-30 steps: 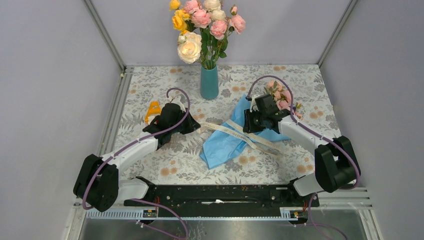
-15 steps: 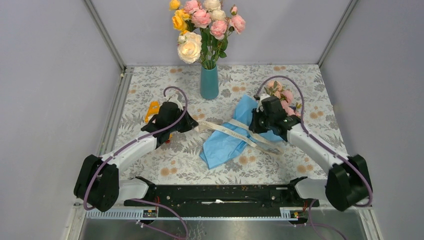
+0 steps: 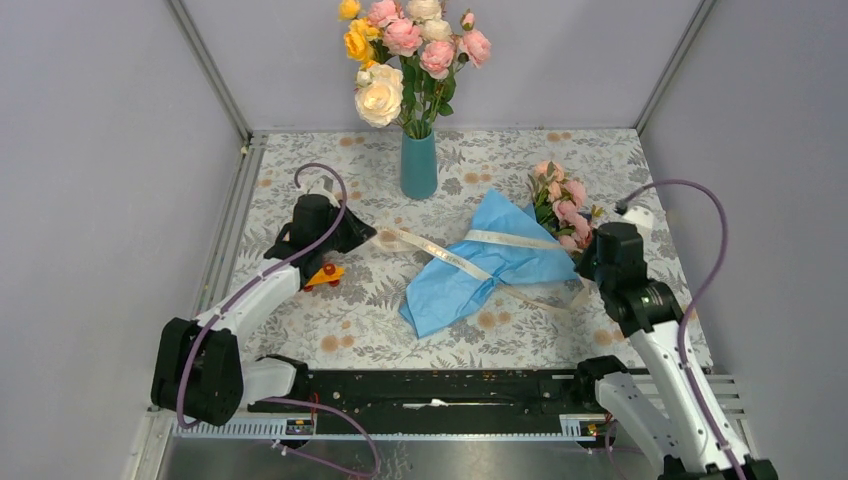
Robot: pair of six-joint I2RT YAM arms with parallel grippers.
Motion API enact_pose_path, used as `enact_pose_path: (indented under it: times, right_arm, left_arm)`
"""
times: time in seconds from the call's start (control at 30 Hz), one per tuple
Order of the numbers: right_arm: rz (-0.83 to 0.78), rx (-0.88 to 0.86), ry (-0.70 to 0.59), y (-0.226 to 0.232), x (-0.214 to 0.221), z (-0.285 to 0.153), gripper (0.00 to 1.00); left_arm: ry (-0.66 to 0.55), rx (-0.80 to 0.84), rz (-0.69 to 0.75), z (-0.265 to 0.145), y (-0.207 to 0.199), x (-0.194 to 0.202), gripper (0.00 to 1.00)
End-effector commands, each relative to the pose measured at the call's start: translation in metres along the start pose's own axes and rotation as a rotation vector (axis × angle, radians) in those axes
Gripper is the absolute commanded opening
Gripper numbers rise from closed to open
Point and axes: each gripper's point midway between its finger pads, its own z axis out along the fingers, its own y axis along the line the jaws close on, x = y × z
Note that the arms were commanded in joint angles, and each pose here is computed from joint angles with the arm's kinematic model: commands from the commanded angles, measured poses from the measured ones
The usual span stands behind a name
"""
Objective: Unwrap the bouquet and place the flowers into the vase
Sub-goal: Untie the ribbon from the wrapping paper.
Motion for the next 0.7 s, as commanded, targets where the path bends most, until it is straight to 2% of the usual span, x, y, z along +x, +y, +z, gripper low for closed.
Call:
enact_pose_path:
  times: [0.0,0.27,0.5,0.67]
  right_arm:
    - [0.067,0.292,-0.060,-0.068,-0.002,-0.020,0.00]
    - [0.162,0.636,-0.219,-0.130,-0.033,-0.063,0.00]
    - [0.271,0.735,-0.456,-0.149,-0.078,-0.123,0.00]
    - [0.277,0.757,-0.514,-0.155,-0.088,-0.144,0.00]
  left_arm:
    - [-0.140,0.083,-0.036,-0.008,-0.021,-0.057,0.00]
    - [-0.239,0.016,-0.094,-0.011,0.010,-0.109,0.00]
    - [-0.279,-0.024,-0.102,-0.015,0.026,-0.130,0.00]
    - [-0.280,-0.019,-0.107,-0.014,0.028,-0.132,0.00]
